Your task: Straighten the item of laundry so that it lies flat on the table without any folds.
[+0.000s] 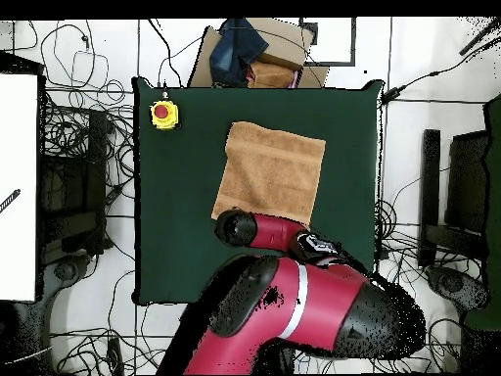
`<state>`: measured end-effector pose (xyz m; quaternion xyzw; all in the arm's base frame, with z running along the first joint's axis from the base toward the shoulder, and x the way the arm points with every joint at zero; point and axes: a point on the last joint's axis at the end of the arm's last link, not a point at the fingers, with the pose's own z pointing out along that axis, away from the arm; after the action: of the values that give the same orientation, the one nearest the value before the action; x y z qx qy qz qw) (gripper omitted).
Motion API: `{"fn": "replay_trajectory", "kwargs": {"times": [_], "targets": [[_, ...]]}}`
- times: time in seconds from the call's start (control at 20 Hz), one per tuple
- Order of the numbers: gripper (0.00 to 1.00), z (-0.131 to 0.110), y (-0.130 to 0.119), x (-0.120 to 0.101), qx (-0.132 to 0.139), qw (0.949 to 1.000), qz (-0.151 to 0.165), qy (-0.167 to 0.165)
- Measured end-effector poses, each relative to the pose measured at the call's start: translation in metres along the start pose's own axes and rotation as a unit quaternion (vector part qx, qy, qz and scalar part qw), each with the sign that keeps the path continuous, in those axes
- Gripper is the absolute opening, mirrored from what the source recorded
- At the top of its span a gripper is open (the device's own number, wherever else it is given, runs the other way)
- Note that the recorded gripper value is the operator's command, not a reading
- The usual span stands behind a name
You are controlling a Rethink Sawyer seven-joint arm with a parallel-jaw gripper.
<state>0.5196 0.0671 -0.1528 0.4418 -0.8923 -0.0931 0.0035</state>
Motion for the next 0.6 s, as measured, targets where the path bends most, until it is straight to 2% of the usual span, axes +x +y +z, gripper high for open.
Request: {"fn": "replay_trajectory", "kwargs": {"times": [0.6], "targets": [[1.00, 0.0058, 0.0051, -0.0038, 0.006, 1.0000, -0.005, -0.004]]}}
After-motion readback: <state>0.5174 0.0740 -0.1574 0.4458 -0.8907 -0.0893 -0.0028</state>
